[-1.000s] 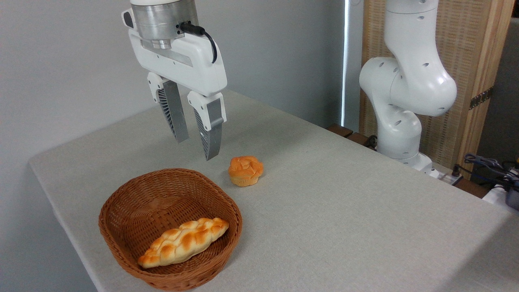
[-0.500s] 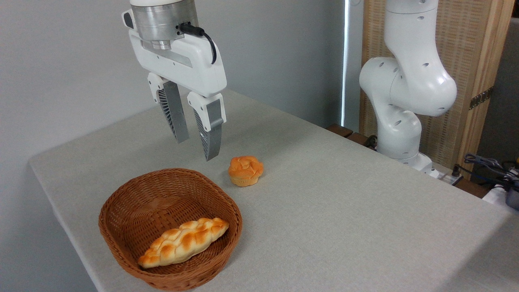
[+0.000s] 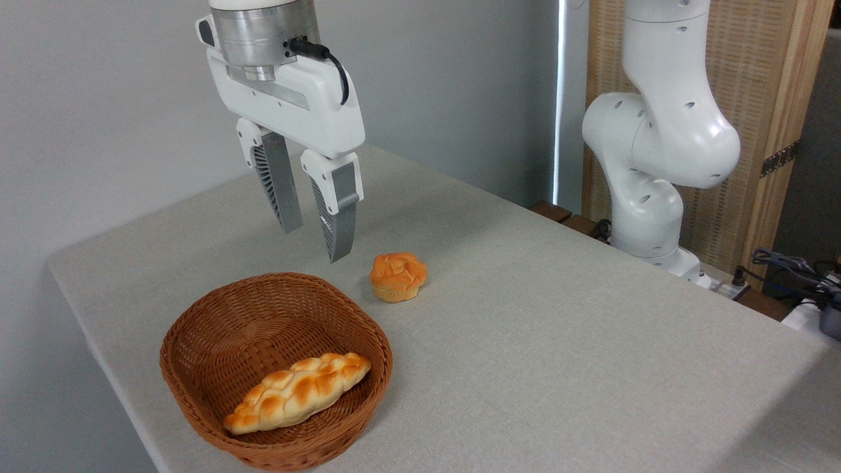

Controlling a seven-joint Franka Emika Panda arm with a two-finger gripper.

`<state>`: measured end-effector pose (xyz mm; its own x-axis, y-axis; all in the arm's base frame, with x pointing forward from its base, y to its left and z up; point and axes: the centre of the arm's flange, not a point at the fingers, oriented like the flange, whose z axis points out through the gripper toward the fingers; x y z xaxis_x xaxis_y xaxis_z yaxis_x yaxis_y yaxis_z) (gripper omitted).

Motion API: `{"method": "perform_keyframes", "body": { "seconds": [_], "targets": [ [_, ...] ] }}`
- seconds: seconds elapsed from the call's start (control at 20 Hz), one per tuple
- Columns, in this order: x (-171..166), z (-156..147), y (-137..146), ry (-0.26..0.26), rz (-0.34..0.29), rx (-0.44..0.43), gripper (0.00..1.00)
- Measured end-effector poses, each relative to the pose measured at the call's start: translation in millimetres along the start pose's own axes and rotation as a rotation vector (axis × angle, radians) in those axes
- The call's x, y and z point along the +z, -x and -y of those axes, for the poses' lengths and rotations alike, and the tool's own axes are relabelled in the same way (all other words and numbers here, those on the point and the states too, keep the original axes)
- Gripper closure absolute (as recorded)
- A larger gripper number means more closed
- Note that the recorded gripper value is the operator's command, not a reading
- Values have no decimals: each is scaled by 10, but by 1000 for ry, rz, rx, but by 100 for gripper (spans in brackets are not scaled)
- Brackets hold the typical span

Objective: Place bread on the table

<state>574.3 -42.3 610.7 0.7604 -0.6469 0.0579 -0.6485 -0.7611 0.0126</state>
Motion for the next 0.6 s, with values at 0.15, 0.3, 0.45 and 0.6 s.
{"method": "perform_keyframes", "body": {
  "seconds": [0.15, 0.3, 0.45, 0.6],
  "targets": [
    [12, 119, 2, -22, -27, -16, 0],
    [90, 291, 21, -47, -57, -41, 0],
    [289, 443, 8, -77, -92, -58, 0],
    [582, 535, -55, -116, -139, -63, 0]
  ]
}}
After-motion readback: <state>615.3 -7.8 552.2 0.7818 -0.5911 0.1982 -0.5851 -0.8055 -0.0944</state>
